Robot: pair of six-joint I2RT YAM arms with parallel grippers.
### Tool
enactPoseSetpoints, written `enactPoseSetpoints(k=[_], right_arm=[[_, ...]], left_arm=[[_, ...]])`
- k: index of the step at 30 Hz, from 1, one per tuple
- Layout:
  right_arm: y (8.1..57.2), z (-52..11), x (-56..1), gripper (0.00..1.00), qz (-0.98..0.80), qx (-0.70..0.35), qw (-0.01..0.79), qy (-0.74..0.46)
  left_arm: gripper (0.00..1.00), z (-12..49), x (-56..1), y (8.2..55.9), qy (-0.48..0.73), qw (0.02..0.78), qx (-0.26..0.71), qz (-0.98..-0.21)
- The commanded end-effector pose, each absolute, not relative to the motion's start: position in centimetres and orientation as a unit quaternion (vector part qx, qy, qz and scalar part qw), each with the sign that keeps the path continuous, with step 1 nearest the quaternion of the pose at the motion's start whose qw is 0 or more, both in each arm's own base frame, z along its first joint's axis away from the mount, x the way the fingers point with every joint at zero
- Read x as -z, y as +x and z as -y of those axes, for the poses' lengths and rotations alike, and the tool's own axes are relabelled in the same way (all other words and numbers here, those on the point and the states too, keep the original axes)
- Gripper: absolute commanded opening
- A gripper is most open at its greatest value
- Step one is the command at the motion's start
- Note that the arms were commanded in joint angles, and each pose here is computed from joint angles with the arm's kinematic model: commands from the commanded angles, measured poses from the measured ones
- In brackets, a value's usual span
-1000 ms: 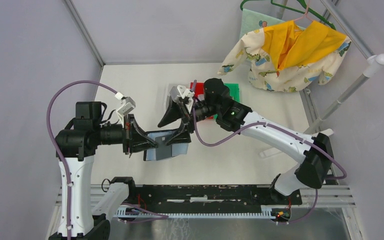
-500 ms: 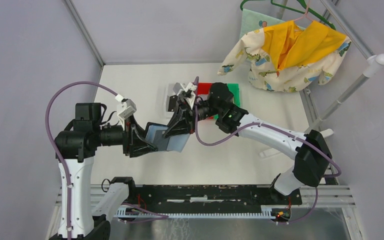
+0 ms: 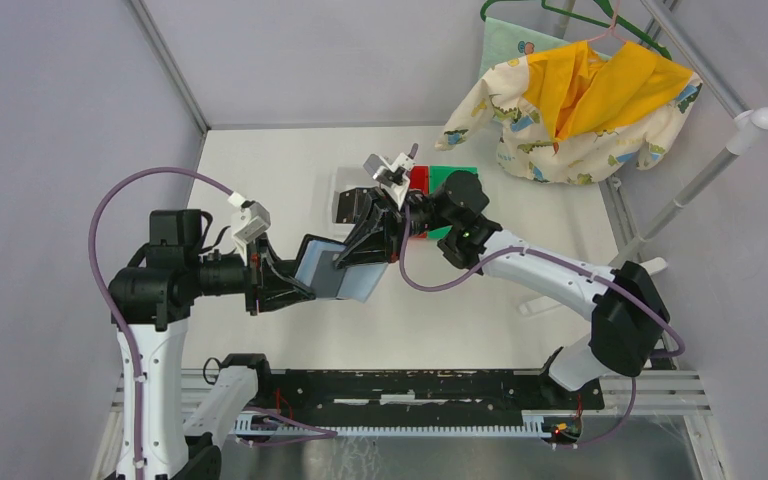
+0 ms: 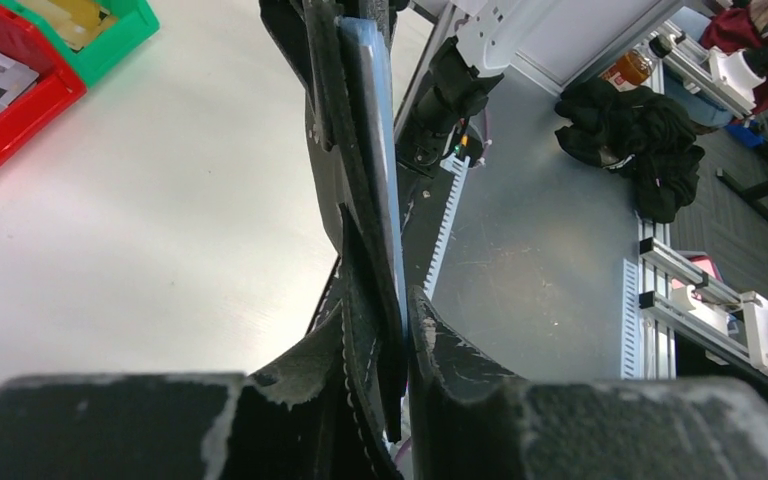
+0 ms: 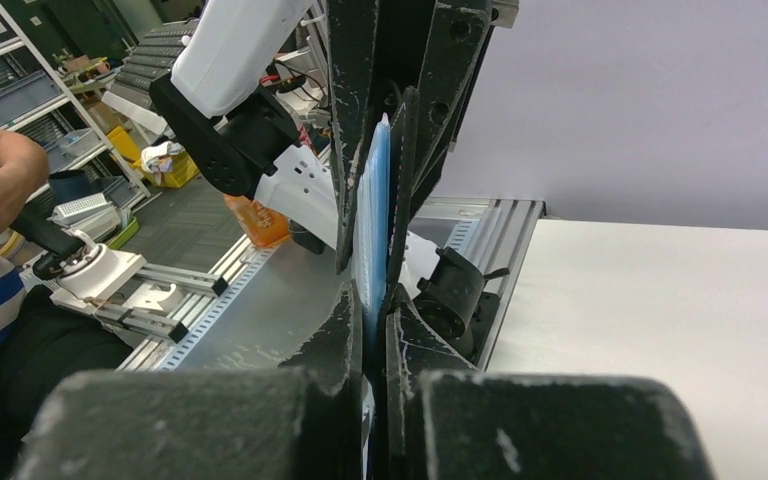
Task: Take the credit cards out of the card holder
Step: Remove the credit card from the card holder.
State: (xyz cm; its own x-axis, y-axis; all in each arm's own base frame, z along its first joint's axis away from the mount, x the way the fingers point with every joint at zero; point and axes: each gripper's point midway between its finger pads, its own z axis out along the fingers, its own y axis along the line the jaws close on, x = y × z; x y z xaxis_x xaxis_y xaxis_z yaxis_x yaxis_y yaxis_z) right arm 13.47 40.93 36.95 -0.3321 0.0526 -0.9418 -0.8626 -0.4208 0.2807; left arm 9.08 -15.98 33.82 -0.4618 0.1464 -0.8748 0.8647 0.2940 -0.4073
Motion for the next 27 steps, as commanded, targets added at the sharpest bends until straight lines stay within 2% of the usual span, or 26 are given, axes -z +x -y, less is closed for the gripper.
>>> enactPoseSetpoints(k=[1,3,6,9,11,13,14,18,20,27], right_arm=[[12.7,-39.5,-39.9,0.0,-0.379,-0.698,0.374,-0.479],[12.8,-39.5,-39.5,0.0,-0.383,-0.697,0.375,-0.476],[12.8,-39.5,-39.2,0.01,-0.385,-0.698,0.377,-0.472],[12.9,-39.4,-39.1,0.01,-0.386,-0.698,0.382,-0.467],[12.9,-39.4,-39.2,0.01,-0.386,-0.699,0.384,-0.464],[13.0,-39.4,-39.3,0.01,-0.386,-0.701,0.387,-0.459],[13.0,-39.4,-39.4,0.01,-0.385,-0.701,0.389,-0.457],[12.8,-39.3,-39.6,0.0,-0.379,-0.705,0.389,-0.457],[12.5,-39.2,-39.5,0.0,-0.378,-0.705,0.386,-0.459],[12.2,-39.2,-38.6,0.01,-0.381,-0.699,0.384,-0.469]], left_arm=[[0.25,16.7,-35.7,8.5,0.363,0.379,0.516,-0.677],[0.23,16.8,-36.1,8.7,0.36,0.377,0.524,-0.673],[0.15,17.0,-36.8,8.7,0.358,0.374,0.537,-0.666],[0.14,17.1,-37.5,8.8,0.353,0.37,0.552,-0.658],[0.19,17.2,-38.0,8.6,0.354,0.369,0.563,-0.65],[0.32,17.3,-38.3,8.4,0.356,0.369,0.569,-0.643],[0.35,17.3,-38.4,8.2,0.357,0.37,0.571,-0.639],[0.37,17.4,-38.6,8.1,0.361,0.372,0.577,-0.631],[0.35,17.4,-38.7,8.0,0.362,0.372,0.579,-0.629],[0.18,17.5,-39.1,8.0,0.351,0.356,0.6,-0.624]])
